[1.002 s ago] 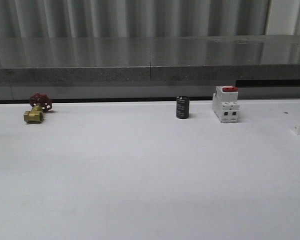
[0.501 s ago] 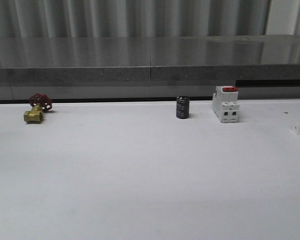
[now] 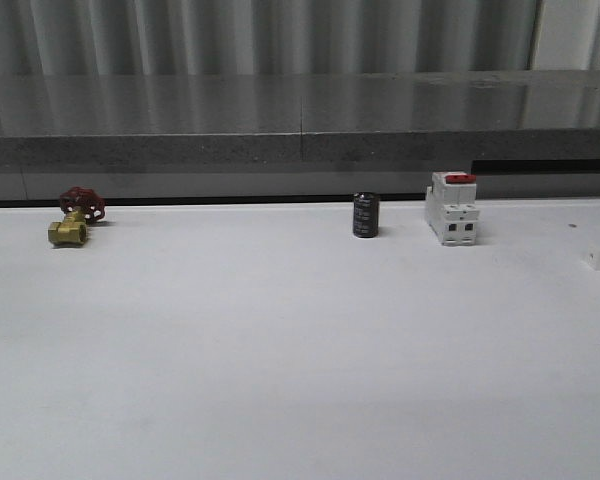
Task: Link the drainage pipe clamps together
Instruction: 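Close the left gripper on the end of the white half-ring clamp, then carry the clamp half with the left gripper and lower it onto the table center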
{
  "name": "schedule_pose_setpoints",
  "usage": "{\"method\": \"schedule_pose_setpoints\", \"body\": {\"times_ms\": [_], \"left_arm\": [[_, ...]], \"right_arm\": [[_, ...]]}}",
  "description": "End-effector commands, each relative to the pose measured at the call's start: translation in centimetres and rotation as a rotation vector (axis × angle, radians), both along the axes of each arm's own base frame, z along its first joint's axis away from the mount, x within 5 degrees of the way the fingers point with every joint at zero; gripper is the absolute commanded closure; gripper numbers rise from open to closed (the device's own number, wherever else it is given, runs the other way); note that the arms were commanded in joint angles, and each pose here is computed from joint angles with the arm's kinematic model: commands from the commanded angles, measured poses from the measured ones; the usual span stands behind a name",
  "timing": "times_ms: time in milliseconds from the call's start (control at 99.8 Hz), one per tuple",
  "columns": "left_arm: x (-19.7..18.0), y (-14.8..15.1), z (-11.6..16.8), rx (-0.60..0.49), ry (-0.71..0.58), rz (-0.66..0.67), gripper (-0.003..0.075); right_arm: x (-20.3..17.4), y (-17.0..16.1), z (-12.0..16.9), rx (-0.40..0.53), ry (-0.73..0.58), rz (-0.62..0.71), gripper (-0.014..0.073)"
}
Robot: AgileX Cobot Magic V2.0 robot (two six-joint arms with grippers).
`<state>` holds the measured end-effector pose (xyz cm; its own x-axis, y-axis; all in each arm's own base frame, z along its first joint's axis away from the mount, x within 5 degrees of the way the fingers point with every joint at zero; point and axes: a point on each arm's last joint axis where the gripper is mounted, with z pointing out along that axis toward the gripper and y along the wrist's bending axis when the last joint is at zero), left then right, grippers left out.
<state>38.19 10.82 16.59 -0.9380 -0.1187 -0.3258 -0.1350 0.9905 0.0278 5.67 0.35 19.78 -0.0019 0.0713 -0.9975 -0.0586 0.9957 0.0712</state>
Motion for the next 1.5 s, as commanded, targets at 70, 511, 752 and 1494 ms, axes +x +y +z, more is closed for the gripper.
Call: {"method": "schedule_pose_setpoints", "body": {"times_ms": [70,511,752,1494], "left_arm": [[-0.2,-3.1,6.7,-0.019,-0.158,-0.034,0.0741],[-2.2,-18.0,9.8,-0.128,-0.138,-0.149,0.0741],[-3.1,-25.3,8.6,-0.166,-0.170,-0.234,0.0741],[-2.4,-29.4,1.1,-0.171,-0.032,-0.199,0.0675]], "right_arm": [[-0.3,0.0,1.5,0.003,-0.116,-0.003,0.0662],[-0.3,0.0,1.5,0.003,-0.116,-0.003,0.0662],[-0.3,0.0,1.5,0.003,-0.116,-0.003,0.0662],[-0.3,0.0,1.5,0.003,-0.116,-0.003,0.0662]]}}
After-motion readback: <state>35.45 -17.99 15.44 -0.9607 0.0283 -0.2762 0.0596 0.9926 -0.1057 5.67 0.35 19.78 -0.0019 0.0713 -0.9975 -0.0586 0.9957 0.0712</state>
